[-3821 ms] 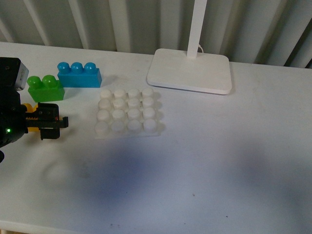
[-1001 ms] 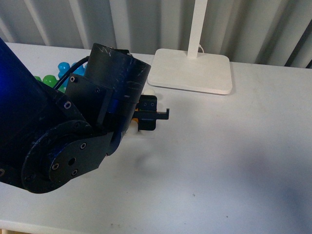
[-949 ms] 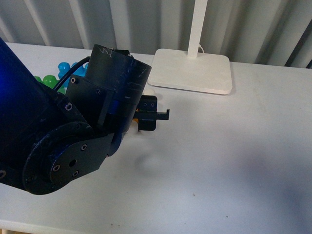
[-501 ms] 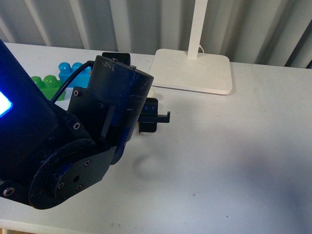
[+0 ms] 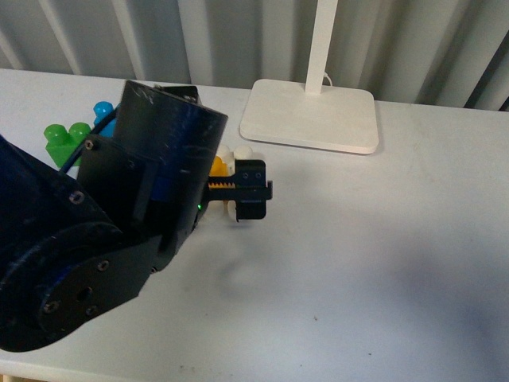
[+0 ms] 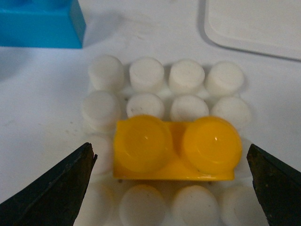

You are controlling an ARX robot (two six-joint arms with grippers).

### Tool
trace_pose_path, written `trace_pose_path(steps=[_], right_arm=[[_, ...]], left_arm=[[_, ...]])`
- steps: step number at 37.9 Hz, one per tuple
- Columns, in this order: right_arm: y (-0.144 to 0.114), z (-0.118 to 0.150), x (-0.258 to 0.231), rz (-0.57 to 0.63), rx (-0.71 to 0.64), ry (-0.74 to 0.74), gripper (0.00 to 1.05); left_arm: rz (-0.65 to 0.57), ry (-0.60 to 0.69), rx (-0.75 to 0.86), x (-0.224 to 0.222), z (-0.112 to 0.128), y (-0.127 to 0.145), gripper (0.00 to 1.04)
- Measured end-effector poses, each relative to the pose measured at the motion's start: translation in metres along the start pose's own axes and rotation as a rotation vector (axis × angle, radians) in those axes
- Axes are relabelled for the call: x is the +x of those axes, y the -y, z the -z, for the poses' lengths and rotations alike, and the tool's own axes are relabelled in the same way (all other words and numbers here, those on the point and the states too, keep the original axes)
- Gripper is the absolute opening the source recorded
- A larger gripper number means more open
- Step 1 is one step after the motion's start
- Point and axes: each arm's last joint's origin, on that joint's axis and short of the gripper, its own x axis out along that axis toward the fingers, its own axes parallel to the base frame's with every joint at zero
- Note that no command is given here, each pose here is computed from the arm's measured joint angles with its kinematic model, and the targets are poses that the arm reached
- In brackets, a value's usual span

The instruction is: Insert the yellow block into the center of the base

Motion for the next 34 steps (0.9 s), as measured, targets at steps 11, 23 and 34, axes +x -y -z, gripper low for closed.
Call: trace_pose_path(steps=[11,23,34], right_arm=[[0.000,0.000,0.000,0.000,0.000,0.000,0.95],[0.000,0.000,0.000,0.000,0.000,0.000,0.95],[0.000,0.000,0.000,0.000,0.000,0.000,0.95]], left_arm=[[0.001,0.134,-0.140,-0.041,-0.042,-0.050,0.98],[-0.002,0.369,-0.220,-0.112,-0.052,-0.134,0.87],[-0.016,0.527,0.024,-0.163,-0.039,-0.149,0.24]])
